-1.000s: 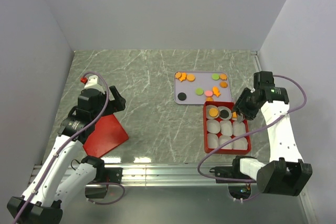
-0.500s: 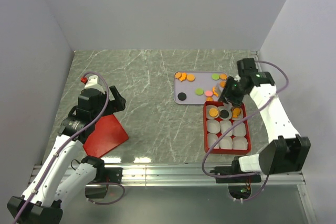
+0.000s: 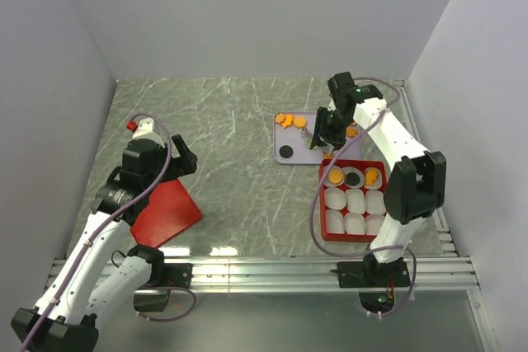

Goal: Pack the cookies

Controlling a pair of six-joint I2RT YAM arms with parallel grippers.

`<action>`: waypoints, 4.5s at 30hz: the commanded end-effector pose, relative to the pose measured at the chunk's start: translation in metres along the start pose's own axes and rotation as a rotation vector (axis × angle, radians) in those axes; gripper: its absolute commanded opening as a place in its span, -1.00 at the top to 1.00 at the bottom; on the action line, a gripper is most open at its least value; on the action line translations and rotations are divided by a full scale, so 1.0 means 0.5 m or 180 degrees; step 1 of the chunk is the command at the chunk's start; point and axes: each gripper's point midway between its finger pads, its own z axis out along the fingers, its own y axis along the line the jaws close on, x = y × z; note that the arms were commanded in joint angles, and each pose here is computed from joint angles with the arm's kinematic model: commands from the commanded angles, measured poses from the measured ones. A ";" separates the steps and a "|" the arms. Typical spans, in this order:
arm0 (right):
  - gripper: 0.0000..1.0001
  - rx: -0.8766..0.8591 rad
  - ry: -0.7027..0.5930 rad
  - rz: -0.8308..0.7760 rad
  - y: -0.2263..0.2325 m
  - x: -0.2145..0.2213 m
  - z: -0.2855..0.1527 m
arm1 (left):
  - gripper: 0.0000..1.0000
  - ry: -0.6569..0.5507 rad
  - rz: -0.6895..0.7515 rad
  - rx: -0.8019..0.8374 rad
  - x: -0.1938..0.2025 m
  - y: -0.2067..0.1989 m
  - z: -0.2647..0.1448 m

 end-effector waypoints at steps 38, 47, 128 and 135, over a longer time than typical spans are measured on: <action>-0.06 0.0384 0.0172 -0.0400 0.053 -0.109 0.116 | -0.99 -0.0047 -0.0014 -0.0186 -0.010 0.020 0.014; 0.22 0.0357 0.0097 -0.0411 0.049 -0.110 0.093 | -0.98 -0.0046 -0.0017 -0.0185 -0.010 0.020 0.013; -0.02 -0.0146 -0.0241 0.0331 -0.166 0.366 -0.145 | -0.99 -0.0551 0.0182 0.0344 -0.045 -0.020 -0.045; -0.13 -0.0190 -0.0248 0.0286 -0.155 0.352 -0.145 | -0.99 -0.0567 0.0163 0.0311 -0.046 -0.016 -0.046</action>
